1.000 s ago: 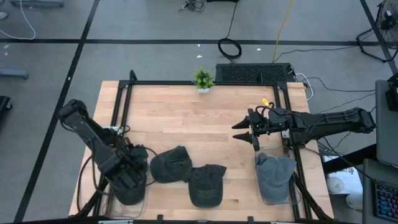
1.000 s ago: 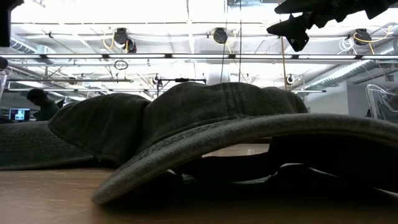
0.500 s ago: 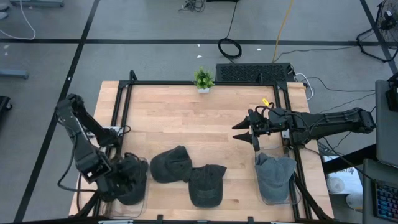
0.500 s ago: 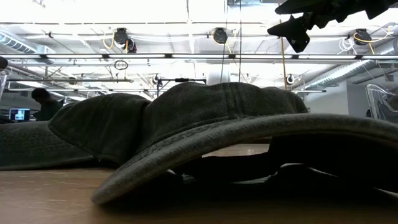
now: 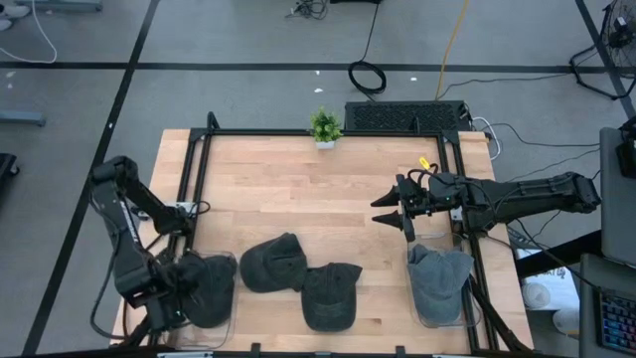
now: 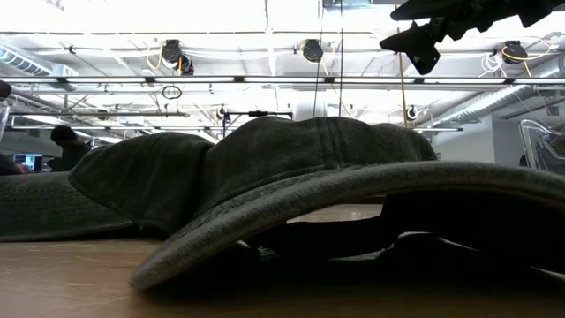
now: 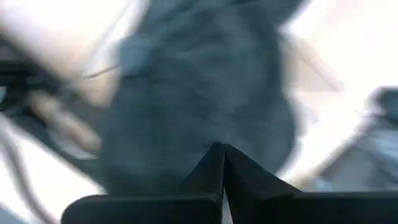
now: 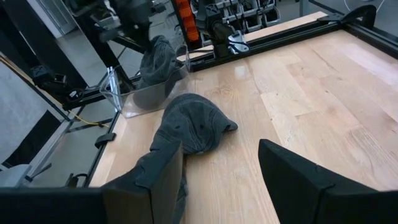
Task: Pick & Place hat
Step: Put the top black cap into the left transparent bin
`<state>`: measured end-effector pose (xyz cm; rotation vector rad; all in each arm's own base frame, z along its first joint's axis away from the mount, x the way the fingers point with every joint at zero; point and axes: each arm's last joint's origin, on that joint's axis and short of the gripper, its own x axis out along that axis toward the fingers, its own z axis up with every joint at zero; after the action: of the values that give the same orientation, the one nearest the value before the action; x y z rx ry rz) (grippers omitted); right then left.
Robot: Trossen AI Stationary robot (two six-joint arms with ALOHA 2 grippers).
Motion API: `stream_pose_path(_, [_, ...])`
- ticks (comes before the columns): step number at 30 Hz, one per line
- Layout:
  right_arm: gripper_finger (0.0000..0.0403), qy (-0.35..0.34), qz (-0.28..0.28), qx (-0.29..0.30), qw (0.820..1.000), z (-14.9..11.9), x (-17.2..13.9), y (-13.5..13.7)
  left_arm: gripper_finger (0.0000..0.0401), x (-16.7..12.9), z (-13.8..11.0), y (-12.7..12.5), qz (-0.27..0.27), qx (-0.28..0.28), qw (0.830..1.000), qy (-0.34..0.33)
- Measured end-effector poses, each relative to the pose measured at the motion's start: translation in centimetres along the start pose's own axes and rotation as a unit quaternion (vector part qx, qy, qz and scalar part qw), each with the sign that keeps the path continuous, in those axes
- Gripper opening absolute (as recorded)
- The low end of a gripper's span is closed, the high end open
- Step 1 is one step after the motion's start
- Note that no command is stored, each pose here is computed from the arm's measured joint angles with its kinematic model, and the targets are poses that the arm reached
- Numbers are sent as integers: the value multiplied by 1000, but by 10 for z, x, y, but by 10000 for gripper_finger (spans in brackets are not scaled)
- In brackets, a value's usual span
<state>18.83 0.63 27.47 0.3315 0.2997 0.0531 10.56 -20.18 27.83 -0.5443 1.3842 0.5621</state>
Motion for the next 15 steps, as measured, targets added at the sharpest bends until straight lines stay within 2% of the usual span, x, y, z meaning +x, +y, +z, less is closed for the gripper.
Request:
stream_pose_path(4, [203, 0, 0, -1, 1000, 0, 0, 0, 10, 24, -4, 3, 11, 15, 1000, 1])
stream_pose_path(9, [201, 0, 0, -4, 1000, 0, 0, 0, 4, 62, -4, 4, -10, 79, 997, -2])
stream_pose_path(15, [201, -1, 0, -4, 1000, 0, 0, 0, 14, 96, -2, 5, -53, 125, 990, 24])
